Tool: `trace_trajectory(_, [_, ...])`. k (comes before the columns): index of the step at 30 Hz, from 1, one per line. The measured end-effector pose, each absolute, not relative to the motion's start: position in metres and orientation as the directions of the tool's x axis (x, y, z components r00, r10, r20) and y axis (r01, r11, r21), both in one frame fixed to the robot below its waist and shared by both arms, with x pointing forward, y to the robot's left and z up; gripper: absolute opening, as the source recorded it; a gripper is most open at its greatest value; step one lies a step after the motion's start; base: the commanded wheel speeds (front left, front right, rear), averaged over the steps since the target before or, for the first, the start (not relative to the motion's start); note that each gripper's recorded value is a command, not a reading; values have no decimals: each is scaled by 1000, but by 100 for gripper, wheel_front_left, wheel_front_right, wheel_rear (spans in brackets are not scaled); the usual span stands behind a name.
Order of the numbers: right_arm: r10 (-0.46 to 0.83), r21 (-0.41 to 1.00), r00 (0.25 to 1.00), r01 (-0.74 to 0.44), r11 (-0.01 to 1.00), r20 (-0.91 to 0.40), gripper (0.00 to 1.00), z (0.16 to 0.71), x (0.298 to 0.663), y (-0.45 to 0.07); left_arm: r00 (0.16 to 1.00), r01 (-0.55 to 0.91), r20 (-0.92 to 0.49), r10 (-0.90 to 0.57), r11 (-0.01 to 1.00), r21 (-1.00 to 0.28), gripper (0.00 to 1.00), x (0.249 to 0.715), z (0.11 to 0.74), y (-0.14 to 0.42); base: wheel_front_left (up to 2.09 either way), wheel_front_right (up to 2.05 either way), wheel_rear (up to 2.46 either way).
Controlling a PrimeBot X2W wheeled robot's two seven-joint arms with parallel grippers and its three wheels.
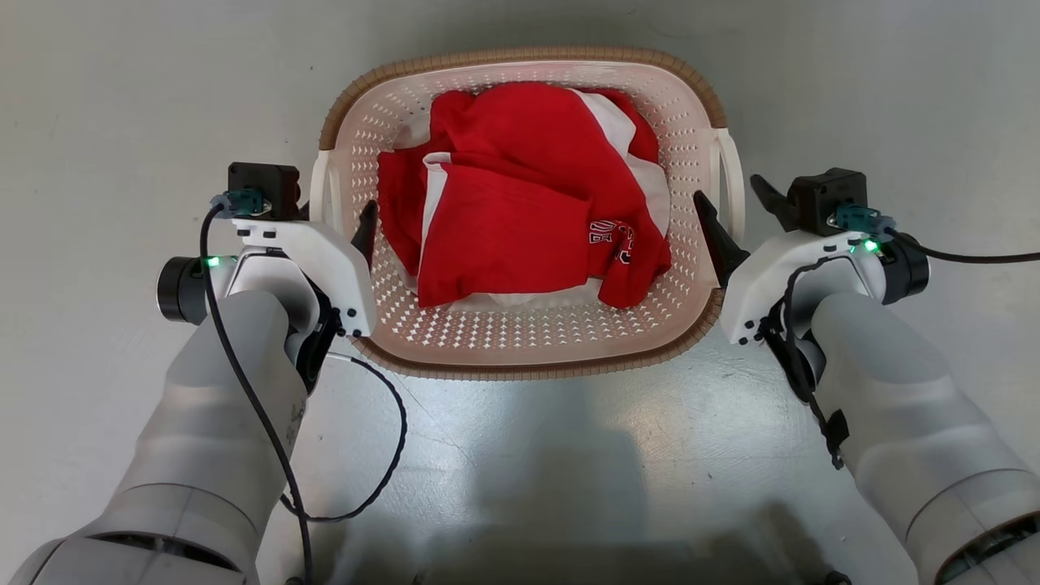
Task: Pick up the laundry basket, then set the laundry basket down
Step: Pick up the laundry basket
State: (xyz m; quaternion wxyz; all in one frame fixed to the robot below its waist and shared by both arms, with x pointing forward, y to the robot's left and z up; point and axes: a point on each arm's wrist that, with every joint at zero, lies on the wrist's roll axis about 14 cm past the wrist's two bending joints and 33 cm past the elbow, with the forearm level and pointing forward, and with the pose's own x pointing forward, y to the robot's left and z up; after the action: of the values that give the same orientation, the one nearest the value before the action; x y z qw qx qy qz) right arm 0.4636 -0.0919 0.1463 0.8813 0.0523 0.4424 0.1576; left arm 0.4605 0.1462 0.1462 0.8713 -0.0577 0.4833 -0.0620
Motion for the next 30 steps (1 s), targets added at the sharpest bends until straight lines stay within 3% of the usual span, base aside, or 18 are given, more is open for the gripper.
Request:
trace_trajectory(1, [327,233,556,-236,944,-764,0,146,463,-91,525,53,-835,-164,986,-160,22,460,146,146,0,0,0])
trace_trajectory(2, [331,234,553,-240,942,-765,0,146,462,-90,523,57,-836,-165,986,-159,0,460,146,146,0,0,0])
trace_trajectory(23, [340,236,532,-256,937,-776,0,178,459,-88,505,94,-843,-185,983,-159,0,461,176,139,0,0,0])
trace_trajectory(30, [342,244,479,-256,935,-808,0,202,437,-89,465,127,-865,-192,981,-149,0,442,198,137,0,0,0])
